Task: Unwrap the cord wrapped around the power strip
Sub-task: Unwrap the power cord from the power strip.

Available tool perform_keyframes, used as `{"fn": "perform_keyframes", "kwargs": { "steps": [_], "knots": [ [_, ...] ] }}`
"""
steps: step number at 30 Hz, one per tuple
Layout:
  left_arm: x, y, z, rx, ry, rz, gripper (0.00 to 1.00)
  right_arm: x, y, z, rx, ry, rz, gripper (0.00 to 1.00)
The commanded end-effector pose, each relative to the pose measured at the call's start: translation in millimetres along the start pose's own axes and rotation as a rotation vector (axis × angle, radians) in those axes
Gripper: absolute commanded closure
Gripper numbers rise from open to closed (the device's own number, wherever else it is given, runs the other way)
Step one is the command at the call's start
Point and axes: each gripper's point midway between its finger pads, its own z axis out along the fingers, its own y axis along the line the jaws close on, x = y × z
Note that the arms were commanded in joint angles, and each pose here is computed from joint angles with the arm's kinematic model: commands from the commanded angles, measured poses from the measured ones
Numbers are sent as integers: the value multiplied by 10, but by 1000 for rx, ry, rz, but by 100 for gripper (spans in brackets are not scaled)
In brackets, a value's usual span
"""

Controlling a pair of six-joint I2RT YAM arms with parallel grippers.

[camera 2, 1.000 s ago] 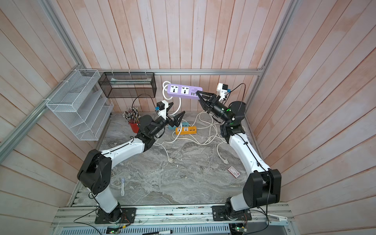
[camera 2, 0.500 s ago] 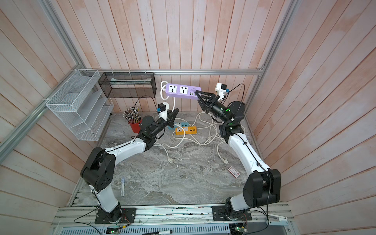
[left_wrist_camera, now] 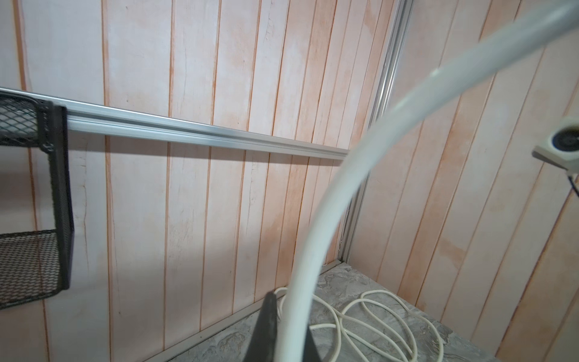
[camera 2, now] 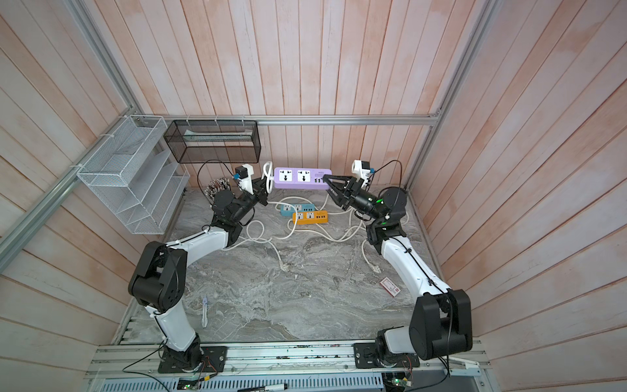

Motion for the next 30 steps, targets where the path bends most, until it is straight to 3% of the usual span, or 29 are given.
{"fn": "perform_keyframes", "kwargs": {
  "steps": [1, 9, 15, 18, 24, 30],
  "knots": [
    [-221, 118, 74, 7, -27, 8, 100, 289, -72, -123, 58, 89, -47, 77],
    [-709, 20, 82, 37, -83, 66, 100, 375, -833, -358, 316, 80, -25, 78],
    [-788, -318, -205, 76, -100, 54, 100, 18, -1121, -630, 384, -98, -58, 78],
    [-676, -539, -370, 83, -82, 46, 100, -220, -1140, -754, 392, -220, -94, 78],
    [-192, -909, -643, 102, -1, -33, 100, -673, -849, -955, 259, -459, -155, 79],
    [478, -1204, -780, 135, 109, -143, 100, -909, -340, -857, 29, -497, -139, 79]
  ]
}}
